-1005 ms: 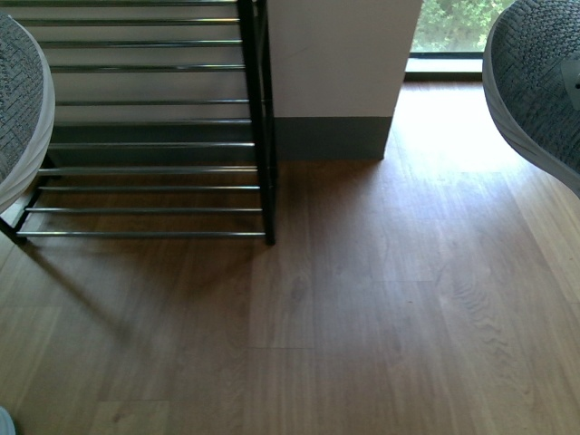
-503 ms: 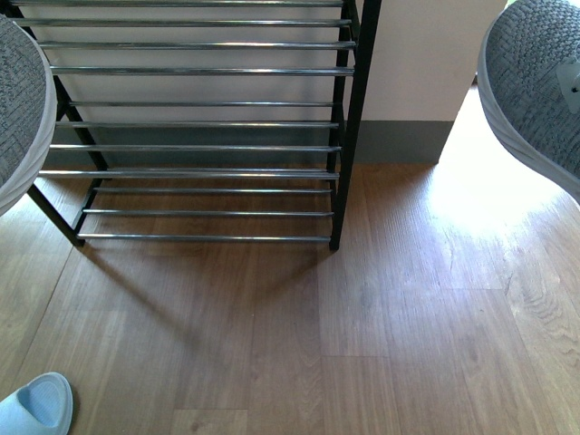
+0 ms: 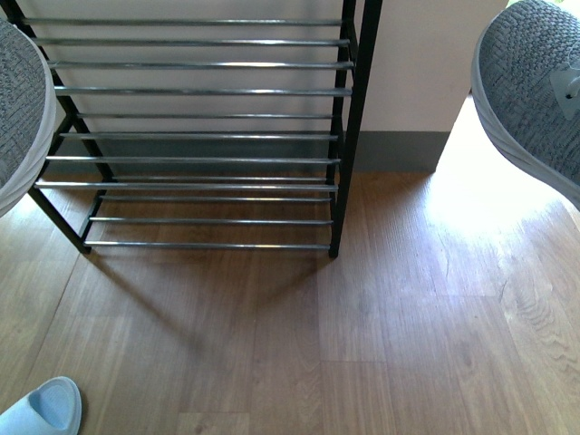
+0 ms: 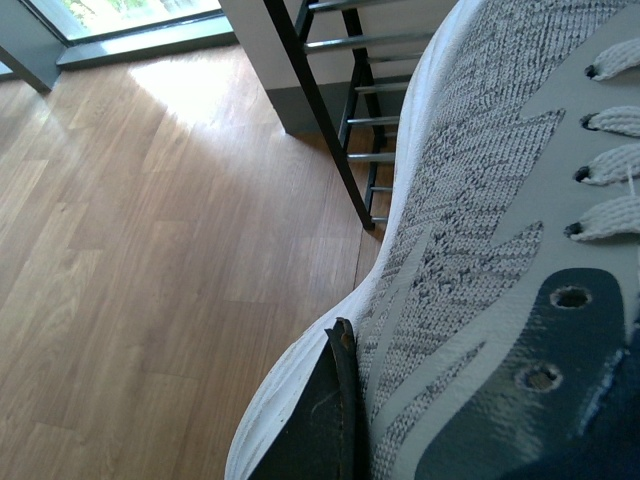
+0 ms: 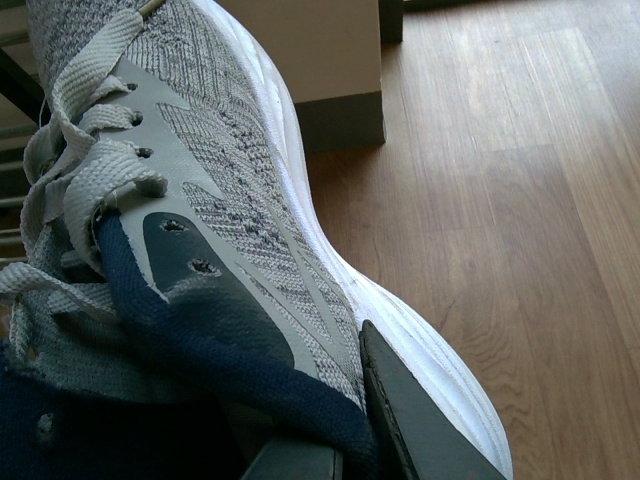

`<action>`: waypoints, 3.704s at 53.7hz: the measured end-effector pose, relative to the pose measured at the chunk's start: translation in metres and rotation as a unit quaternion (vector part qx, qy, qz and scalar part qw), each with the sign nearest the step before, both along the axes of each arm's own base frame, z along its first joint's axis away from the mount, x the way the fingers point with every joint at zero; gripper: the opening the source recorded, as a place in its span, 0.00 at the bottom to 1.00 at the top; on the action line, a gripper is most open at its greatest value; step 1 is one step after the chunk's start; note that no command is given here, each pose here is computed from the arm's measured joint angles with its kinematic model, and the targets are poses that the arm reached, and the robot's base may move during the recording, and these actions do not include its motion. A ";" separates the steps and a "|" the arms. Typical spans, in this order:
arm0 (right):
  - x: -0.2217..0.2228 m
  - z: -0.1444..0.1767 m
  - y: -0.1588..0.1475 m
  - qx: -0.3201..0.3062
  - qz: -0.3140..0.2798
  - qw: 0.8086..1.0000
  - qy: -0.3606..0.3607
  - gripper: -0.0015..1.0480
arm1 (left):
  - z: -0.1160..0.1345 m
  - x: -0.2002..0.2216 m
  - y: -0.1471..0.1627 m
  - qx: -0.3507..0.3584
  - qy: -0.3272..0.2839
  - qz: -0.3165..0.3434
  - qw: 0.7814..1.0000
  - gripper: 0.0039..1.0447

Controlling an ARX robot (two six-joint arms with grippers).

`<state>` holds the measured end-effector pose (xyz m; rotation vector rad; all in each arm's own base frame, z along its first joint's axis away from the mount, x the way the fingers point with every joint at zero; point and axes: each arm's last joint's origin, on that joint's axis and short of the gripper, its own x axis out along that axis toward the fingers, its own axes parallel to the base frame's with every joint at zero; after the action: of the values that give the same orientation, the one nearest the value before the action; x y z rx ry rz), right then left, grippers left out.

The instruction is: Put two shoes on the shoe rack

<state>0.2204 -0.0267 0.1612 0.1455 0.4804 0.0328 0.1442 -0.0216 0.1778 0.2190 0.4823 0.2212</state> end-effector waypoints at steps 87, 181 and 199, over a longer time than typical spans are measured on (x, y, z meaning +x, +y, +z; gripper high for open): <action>0.061 0.070 0.121 0.048 0.055 0.995 -0.063 0.01 | 0.000 0.000 0.000 0.000 0.000 0.000 1.000 0.01; 0.221 0.020 0.288 0.055 -0.133 0.985 0.094 0.01 | 0.000 0.000 0.000 0.000 0.000 0.000 1.000 0.01; 0.225 0.012 0.281 0.041 -0.143 0.985 0.090 0.01 | 0.000 0.000 0.000 0.000 0.000 0.000 1.000 0.01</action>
<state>0.4457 0.2540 0.1732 0.2986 0.6357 -0.2433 0.1442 -0.0215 0.1779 0.2194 0.4820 0.2215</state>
